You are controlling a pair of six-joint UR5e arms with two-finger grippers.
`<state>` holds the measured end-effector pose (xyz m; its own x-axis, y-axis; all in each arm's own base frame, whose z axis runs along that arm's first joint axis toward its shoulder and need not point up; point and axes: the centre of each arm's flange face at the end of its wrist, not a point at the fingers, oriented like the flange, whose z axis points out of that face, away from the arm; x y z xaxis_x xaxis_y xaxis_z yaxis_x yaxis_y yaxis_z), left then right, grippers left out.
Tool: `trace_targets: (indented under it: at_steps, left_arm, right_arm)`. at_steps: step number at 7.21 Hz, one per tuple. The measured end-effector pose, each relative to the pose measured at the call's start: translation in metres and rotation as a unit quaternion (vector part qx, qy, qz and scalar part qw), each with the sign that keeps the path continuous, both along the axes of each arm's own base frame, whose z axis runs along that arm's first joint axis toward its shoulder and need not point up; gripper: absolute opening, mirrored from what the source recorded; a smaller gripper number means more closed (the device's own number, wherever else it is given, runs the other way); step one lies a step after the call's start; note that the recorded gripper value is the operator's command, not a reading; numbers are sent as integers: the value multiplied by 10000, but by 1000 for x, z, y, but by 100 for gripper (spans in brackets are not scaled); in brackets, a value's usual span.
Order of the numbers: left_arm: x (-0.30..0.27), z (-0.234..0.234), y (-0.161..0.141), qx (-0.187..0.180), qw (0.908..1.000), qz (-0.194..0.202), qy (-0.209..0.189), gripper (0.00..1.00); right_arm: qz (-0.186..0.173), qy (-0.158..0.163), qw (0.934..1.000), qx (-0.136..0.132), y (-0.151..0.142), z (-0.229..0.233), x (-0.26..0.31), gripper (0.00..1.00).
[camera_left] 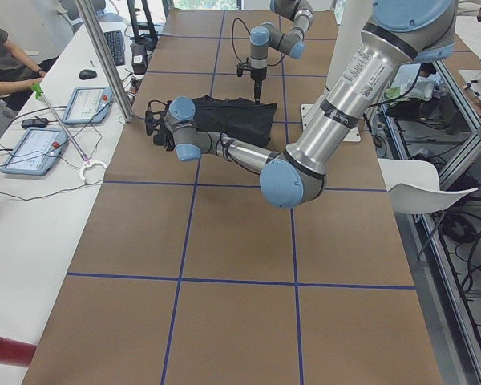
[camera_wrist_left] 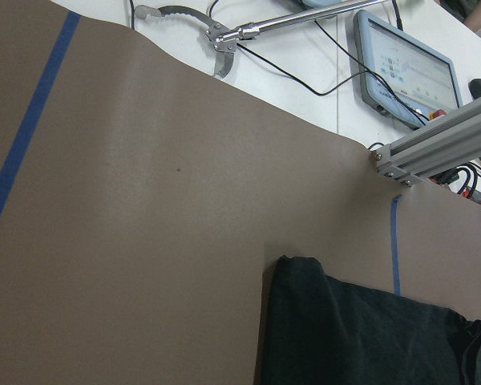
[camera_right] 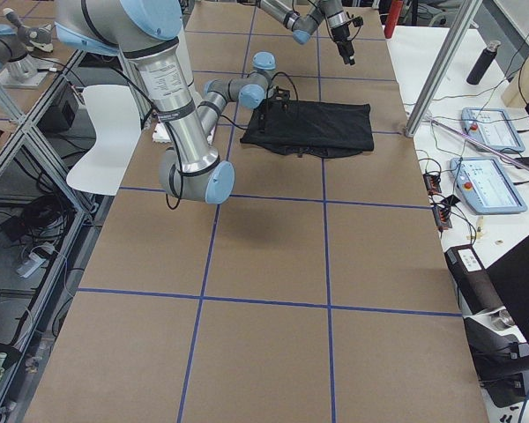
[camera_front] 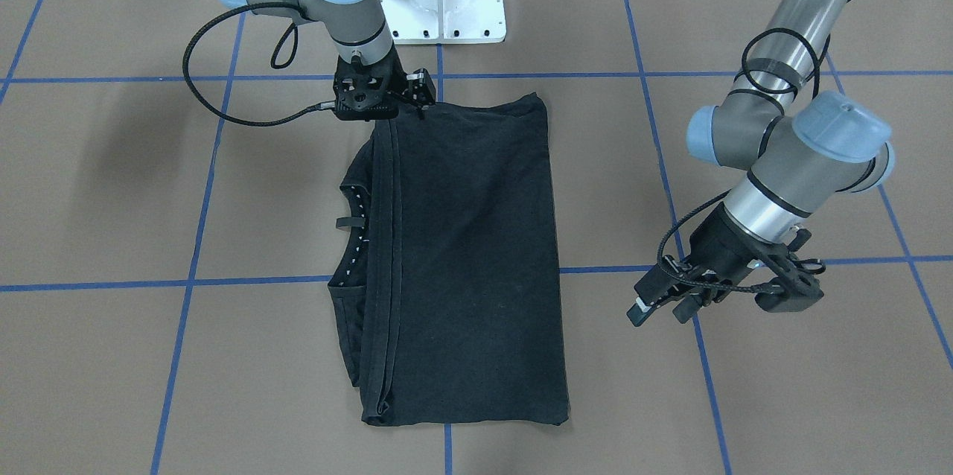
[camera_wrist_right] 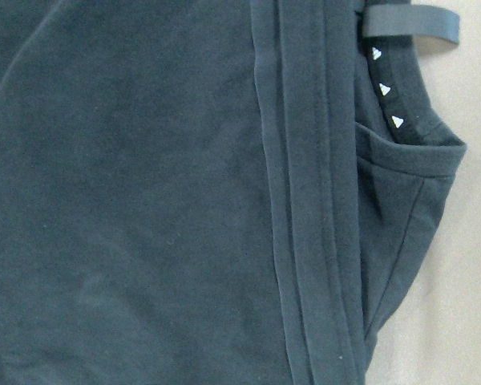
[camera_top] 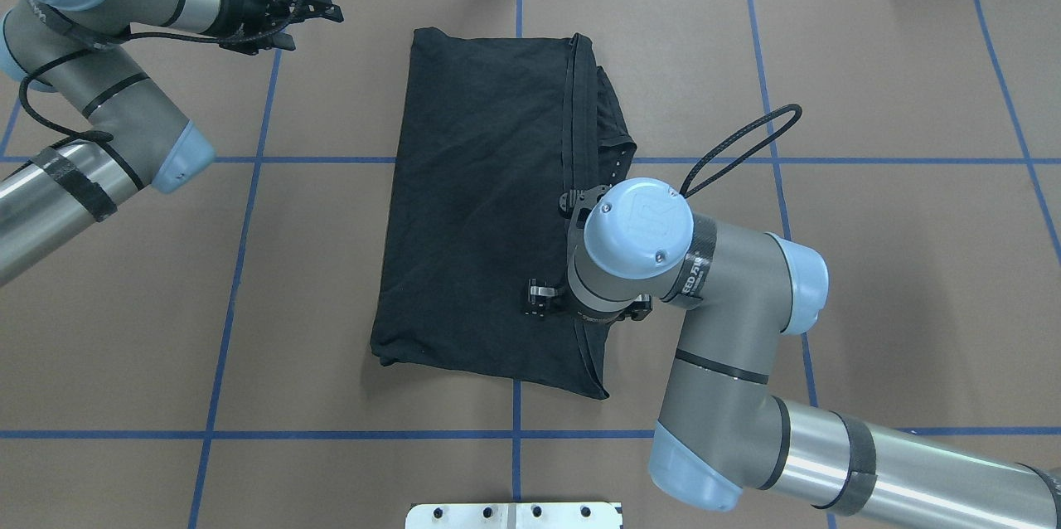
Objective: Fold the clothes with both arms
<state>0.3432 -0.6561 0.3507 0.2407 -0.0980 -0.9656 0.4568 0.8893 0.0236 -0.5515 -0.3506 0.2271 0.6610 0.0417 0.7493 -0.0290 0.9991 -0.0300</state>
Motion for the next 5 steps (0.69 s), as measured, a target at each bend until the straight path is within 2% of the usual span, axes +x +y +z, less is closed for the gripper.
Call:
trace_targets:
  at_steps: [1, 2, 5]
  left_arm:
    - [0, 1, 0, -3, 10000, 0, -3, 100]
    - [0, 1, 0, -4, 10000, 1, -4, 100]
    - [0, 1, 1, -5, 10000, 3, -5, 100]
  right_arm:
    - [-119, 184, 9997, 106, 4, 1, -5, 56]
    - [-301, 392, 9985, 227, 5, 0, -8, 48]
    - [-652, 741, 9938, 521, 13, -4, -19, 46]
